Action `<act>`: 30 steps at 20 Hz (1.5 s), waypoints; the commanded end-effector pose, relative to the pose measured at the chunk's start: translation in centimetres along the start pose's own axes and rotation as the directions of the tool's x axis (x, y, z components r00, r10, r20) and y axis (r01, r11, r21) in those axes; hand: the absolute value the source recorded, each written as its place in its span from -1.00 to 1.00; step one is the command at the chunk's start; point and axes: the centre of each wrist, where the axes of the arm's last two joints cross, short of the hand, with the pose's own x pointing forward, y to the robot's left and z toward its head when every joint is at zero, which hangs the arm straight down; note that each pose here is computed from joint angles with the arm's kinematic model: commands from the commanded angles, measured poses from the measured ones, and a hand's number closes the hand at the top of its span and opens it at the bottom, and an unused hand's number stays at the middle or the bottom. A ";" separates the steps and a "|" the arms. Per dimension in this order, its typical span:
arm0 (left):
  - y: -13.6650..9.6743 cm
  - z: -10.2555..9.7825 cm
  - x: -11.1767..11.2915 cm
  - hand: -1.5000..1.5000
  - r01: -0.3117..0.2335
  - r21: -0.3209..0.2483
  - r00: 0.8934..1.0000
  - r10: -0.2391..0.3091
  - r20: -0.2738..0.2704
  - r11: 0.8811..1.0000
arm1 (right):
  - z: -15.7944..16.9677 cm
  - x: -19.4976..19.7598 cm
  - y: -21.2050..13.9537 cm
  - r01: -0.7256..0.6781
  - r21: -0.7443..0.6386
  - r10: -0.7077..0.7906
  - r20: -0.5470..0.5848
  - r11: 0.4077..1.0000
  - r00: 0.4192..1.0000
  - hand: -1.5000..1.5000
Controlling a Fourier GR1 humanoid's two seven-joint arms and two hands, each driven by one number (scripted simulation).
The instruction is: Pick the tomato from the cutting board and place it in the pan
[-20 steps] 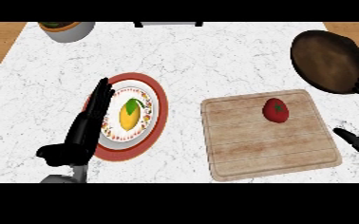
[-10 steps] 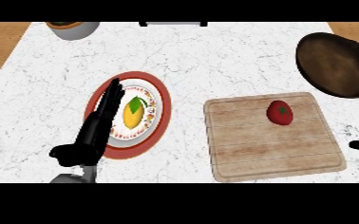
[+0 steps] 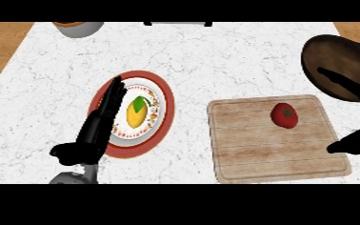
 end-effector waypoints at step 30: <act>0.5 -1.0 -0.8 0.00 0.005 0.021 1.000 -0.005 -0.009 1.000 | -8.4 0.7 8.1 -0.106 0.169 0.133 -0.155 0.980 0.979 -1.00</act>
